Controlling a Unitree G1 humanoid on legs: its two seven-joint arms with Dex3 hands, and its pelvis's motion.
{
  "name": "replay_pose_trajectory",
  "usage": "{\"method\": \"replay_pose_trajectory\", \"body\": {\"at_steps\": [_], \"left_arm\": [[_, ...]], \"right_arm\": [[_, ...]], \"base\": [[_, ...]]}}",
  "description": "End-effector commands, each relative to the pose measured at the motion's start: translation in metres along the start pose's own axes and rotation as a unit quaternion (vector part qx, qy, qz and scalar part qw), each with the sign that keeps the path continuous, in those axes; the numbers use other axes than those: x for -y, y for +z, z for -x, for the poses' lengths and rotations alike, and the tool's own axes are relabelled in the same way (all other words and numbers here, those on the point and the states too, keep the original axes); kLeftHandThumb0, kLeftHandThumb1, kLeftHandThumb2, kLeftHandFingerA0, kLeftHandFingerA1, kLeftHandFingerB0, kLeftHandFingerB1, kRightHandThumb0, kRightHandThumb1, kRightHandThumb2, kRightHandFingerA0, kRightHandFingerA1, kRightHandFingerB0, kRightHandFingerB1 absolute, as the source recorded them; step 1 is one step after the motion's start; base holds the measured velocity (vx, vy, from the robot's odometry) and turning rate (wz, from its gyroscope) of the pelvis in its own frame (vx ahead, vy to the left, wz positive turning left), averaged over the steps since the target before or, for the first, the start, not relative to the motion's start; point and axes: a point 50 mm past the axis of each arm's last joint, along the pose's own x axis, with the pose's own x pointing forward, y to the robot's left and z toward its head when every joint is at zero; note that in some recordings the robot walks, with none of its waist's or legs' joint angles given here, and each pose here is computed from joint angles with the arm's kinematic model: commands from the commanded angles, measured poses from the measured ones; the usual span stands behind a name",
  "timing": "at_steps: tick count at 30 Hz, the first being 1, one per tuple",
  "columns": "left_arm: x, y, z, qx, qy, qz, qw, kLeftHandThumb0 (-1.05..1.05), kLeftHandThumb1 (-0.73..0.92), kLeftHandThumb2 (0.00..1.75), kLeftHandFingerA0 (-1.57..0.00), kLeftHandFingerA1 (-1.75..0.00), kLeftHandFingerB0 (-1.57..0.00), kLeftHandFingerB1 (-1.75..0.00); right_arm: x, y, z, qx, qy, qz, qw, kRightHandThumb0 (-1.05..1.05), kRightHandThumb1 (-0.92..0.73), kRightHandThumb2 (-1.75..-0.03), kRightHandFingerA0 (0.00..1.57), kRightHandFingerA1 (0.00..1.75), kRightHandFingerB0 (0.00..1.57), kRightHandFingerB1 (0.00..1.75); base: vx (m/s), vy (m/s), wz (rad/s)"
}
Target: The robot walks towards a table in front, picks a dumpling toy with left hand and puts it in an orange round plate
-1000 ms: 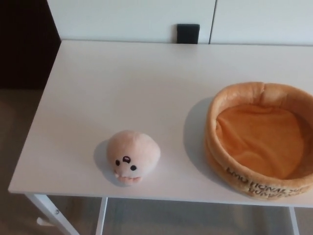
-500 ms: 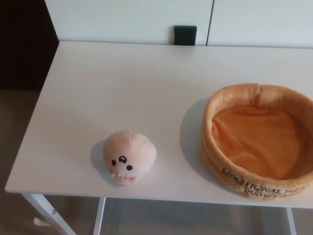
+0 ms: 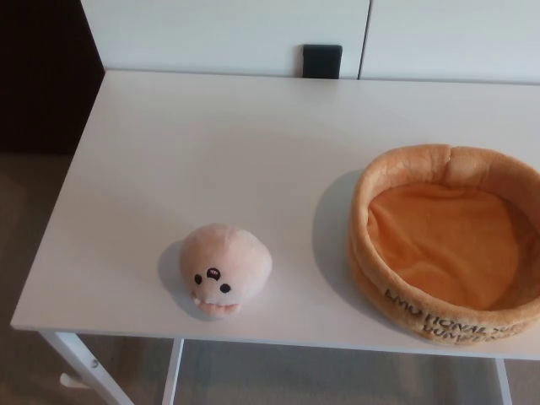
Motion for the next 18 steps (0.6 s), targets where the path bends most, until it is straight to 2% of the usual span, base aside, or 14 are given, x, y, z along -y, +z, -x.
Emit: {"method": "replay_pose_trajectory", "body": {"at_steps": [1,3,5,6,7,9,10,11,12,13,15,16,17,18], "left_arm": [[-0.106,0.207,-0.026,0.386,0.036,-0.026,0.921,-0.57,0.35,0.77,-0.01,-0.32,0.0,-0.35],[-0.105,0.23,-0.03,0.412,0.018,-0.036,0.91,-0.57,0.34,0.78,0.0,-0.32,-0.01,-0.37],[-0.097,0.254,-0.035,0.445,-0.001,-0.066,0.893,-0.67,0.38,0.83,0.0,-0.28,0.0,-0.32],[-0.092,0.262,-0.037,0.451,-0.013,-0.078,0.889,-0.76,0.47,0.88,0.0,-0.22,0.0,-0.33],[-0.086,0.274,-0.039,0.45,-0.039,-0.093,0.888,-0.7,0.41,0.88,0.0,-0.29,0.0,-0.42],[-0.081,0.282,-0.041,0.443,-0.062,-0.102,0.889,-0.7,0.41,0.88,0.0,-0.29,0.0,-0.42],[-0.077,0.287,-0.043,0.449,-0.073,-0.111,0.883,-0.94,0.45,0.58,0.0,-0.24,0.0,-0.4],[-0.073,0.292,-0.045,0.454,-0.081,-0.119,0.879,-0.94,0.45,0.58,0.0,-0.24,0.0,-0.4],[-0.059,0.303,-0.051,0.461,-0.1,-0.153,0.869,-0.67,0.35,0.87,0.0,-0.25,0.0,-0.43],[-0.054,0.306,-0.053,0.459,-0.105,-0.168,0.866,-1.03,0.34,0.74,-0.02,-0.19,0.0,-0.35],[-0.049,0.31,-0.054,0.455,-0.111,-0.18,0.865,-1.03,0.34,0.74,-0.02,-0.19,0.0,-0.35],[-0.044,0.313,-0.055,0.454,-0.113,-0.192,0.863,-1.02,0.33,0.72,-0.01,-0.48,0.0,-0.35],[-0.035,0.317,-0.057,0.453,-0.117,-0.21,0.859,-0.92,0.4,0.54,0.0,-0.7,0.0,-0.43],[-0.032,0.319,-0.058,0.453,-0.12,-0.215,0.857,-0.92,0.4,0.54,0.0,-0.7,0.0,-0.43]], "right_arm": [[0.009,-0.004,-0.001,-0.015,-0.003,0.002,1.0,-0.54,-0.58,-0.83,0.69,0.59,0.26,0.43],[0.009,-0.004,-0.001,-0.016,-0.003,0.001,1.0,-0.53,-0.57,-0.83,0.68,0.58,0.26,0.43],[0.009,-0.003,-0.001,-0.013,-0.003,-0.001,1.0,-0.53,-0.57,-0.82,0.65,0.58,0.26,0.43],[0.009,-0.003,-0.001,-0.014,-0.002,0.0,1.0,-0.53,-0.57,-0.81,0.67,0.58,0.26,0.42],[0.008,-0.003,-0.001,-0.016,-0.001,0.002,1.0,-0.53,-0.57,-0.82,0.67,0.58,0.26,0.42],[0.007,-0.003,-0.001,-0.017,0.001,0.002,1.0,-0.53,-0.57,-0.82,0.67,0.58,0.26,0.42],[0.007,-0.003,-0.001,-0.016,0.001,0.004,1.0,-0.53,-0.57,-0.82,0.67,0.58,0.26,0.43],[0.007,-0.003,-0.001,-0.016,0.001,0.005,1.0,-0.53,-0.57,-0.82,0.67,0.58,0.26,0.43],[0.006,-0.002,-0.002,-0.017,0.002,0.003,1.0,-0.53,-0.57,-0.81,0.67,0.58,0.25,0.42],[0.006,-0.002,-0.002,-0.018,0.002,0.003,1.0,-0.53,-0.57,-0.82,0.69,0.58,0.25,0.42],[0.006,-0.001,-0.002,-0.018,0.003,0.004,1.0,-0.53,-0.57,-0.82,0.69,0.58,0.25,0.42],[0.005,-0.001,-0.002,-0.019,0.003,0.005,1.0,-0.53,-0.57,-0.82,0.67,0.58,0.25,0.42],[0.006,-0.001,-0.003,-0.017,0.003,0.005,1.0,-0.52,-0.57,-0.83,0.67,0.59,0.25,0.43],[0.006,0.0,-0.003,-0.016,0.003,0.005,1.0,-0.52,-0.57,-0.83,0.67,0.59,0.25,0.43]], "base": [[0.0,0.0,0.0],[0.0,0.0,0.0],[0.0,0.0,0.0],[0.0,0.0,0.0],[0.0,0.0,0.0],[0.0,0.0,0.0],[0.0,0.0,0.0],[0.0,0.0,0.0],[0.0,0.0,0.0],[0.0,0.0,0.0],[0.0,0.0,0.0],[0.0,0.0,0.0],[0.0,0.0,0.0],[0.0,0.0,0.0]]}}
